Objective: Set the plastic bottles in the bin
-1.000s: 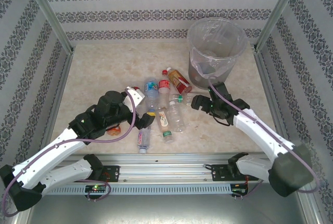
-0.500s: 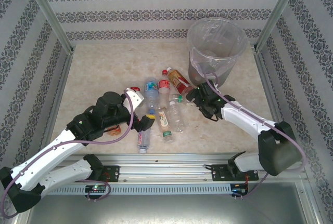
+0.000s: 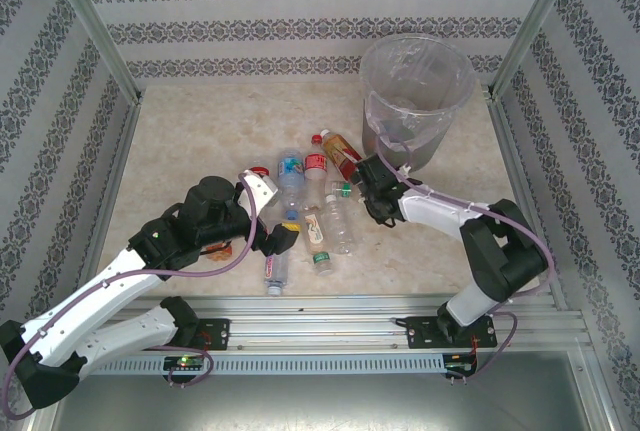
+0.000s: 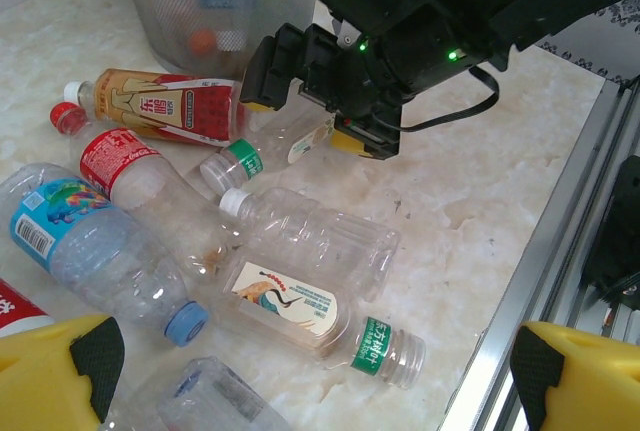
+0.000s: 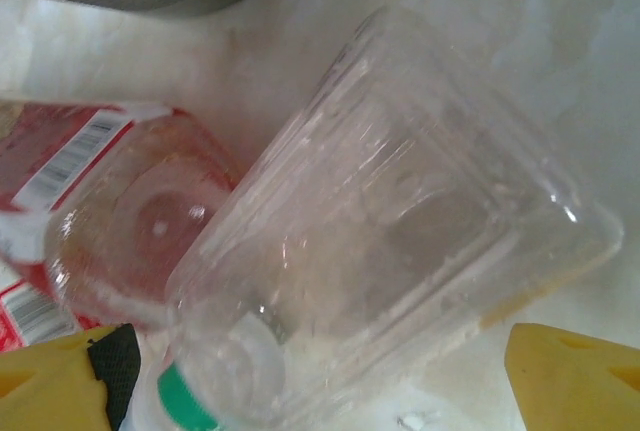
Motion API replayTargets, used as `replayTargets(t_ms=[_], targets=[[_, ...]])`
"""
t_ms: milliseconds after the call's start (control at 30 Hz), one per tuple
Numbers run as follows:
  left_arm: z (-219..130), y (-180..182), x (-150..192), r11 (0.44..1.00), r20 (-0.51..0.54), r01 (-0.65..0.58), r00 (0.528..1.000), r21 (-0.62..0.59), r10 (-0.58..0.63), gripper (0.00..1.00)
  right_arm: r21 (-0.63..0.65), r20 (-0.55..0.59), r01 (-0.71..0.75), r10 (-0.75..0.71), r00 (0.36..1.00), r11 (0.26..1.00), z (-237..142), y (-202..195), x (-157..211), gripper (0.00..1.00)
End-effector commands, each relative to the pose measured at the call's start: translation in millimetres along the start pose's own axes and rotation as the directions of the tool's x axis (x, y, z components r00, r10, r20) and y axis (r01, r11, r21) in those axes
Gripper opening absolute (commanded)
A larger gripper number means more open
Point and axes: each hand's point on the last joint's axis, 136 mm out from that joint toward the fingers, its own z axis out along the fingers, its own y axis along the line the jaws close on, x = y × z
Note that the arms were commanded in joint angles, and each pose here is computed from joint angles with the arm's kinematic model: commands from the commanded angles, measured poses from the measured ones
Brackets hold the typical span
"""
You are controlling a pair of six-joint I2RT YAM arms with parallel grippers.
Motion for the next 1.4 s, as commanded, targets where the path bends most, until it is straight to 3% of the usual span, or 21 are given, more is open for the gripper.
replayTargets(t_ms=[0,267,500,733,867,1067,1233,1367], targets=[[0,0,4,1.0,-0.003,0.027,1.0,0.011,-0.027,1.0,-0.022,0.068,-0.077,0.078,0.995,0.997,8,13,-10,0.92],[1,1,5,1.0,-0.009,0.027,1.0,0.008,-0.026,1.0,0.022,0.109,-0.108,0.105,0.988,0.994,24,6,-24,0.91],[2,2,7,1.0,-0.014,0.027,1.0,0.003,-0.027,1.0,0.064,0.128,-0.132,0.123,0.984,0.989,34,-13,-32,0.81],[3,2,7,1.0,-0.014,0.027,1.0,0.002,-0.027,1.0,0.06,0.188,-0.088,0.075,0.979,0.994,21,-24,-53,0.64],[3,2,7,1.0,-0.011,0.031,0.999,0.0,-0.031,1.0,0.031,0.233,0.016,-0.023,0.972,0.999,-2,-19,-66,0.57],[5,2,4,0.998,-0.006,0.062,0.998,0.002,-0.062,1.0,0.0,0.249,0.181,-0.175,0.953,0.984,-41,-25,-76,0.55],[5,4,2,0.997,-0.003,0.075,0.997,-0.008,-0.075,1.0,-0.06,0.211,0.389,-0.37,0.905,0.919,-76,-19,-68,0.54],[4,6,-1,0.997,0.016,0.072,0.997,-0.021,-0.071,1.0,-0.156,0.236,0.544,-0.504,0.831,0.824,-120,4,-65,0.52]])
